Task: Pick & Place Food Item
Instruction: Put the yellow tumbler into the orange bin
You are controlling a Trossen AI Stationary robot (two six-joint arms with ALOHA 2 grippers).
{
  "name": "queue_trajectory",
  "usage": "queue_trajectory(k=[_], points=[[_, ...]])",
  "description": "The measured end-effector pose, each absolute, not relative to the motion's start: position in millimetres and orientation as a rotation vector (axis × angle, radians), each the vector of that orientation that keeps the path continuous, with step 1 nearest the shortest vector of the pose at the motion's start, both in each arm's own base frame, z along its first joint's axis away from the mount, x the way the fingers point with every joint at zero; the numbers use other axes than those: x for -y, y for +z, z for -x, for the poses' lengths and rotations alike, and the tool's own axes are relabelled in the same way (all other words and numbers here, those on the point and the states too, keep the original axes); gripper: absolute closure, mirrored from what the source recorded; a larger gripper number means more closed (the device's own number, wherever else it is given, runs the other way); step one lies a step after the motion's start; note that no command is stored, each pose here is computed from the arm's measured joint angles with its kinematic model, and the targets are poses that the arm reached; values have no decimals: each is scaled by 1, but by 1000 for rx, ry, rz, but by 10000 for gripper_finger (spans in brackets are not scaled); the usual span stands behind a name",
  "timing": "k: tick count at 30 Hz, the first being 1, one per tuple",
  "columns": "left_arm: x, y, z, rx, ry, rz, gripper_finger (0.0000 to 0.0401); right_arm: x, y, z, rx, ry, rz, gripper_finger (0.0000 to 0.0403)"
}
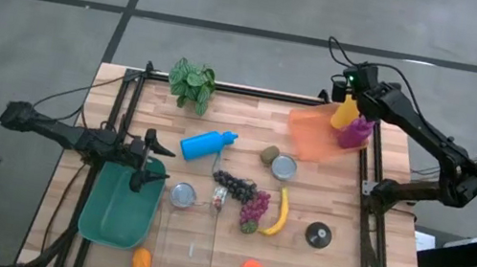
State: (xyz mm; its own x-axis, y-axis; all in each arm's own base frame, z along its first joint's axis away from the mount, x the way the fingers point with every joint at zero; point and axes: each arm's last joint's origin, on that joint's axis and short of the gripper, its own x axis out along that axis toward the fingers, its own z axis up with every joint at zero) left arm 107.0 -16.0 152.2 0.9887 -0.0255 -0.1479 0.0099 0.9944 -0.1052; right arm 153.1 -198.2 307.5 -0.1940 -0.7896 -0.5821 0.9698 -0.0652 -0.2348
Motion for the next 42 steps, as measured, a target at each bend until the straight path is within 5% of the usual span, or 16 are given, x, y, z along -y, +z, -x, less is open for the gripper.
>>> queue_trajectory(k=[42], points=[[16, 152, -107, -150, -18, 104, 65, 195, 303, -158, -704, -1580, -357, 392]])
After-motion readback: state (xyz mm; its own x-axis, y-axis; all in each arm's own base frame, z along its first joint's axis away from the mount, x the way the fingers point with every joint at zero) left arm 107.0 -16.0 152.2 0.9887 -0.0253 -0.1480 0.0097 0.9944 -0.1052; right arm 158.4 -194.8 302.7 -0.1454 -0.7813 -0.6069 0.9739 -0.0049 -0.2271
